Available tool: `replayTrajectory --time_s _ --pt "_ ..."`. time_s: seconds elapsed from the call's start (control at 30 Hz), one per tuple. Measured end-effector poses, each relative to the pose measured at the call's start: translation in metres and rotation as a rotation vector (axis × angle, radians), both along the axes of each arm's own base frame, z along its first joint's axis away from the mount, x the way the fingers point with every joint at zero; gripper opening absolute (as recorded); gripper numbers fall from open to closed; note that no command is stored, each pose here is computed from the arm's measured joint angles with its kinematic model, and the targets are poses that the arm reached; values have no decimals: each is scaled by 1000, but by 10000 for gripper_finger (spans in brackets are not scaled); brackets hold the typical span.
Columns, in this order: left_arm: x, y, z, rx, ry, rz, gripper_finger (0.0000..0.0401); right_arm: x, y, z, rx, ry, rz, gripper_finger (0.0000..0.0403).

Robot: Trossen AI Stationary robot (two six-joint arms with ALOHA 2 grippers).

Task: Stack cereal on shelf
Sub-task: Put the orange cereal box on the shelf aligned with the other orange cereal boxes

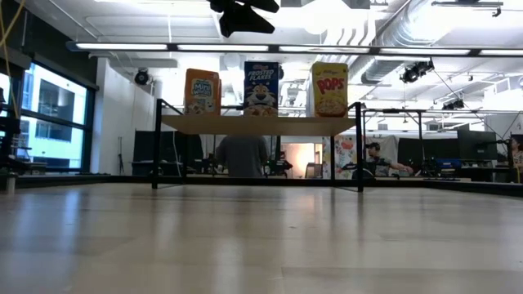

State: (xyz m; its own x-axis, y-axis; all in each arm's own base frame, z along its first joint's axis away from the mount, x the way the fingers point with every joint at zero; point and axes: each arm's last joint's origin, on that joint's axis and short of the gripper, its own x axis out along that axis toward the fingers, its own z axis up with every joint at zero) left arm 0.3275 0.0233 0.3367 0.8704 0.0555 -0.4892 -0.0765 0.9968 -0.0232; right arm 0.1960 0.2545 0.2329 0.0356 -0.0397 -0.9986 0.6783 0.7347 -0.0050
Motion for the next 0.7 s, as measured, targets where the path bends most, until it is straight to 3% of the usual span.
replayTrajectory --time_s 0.3,0.47,0.7 --pt "0 0 0 0 0 0 248 3 -2 0 -4 -4 46 133" --pt "0 0 0 0 0 0 248 8 -5 4 2 -4 106 131" --pt "0 0 0 0 0 -1 248 34 -22 24 -7 -65 224 131"
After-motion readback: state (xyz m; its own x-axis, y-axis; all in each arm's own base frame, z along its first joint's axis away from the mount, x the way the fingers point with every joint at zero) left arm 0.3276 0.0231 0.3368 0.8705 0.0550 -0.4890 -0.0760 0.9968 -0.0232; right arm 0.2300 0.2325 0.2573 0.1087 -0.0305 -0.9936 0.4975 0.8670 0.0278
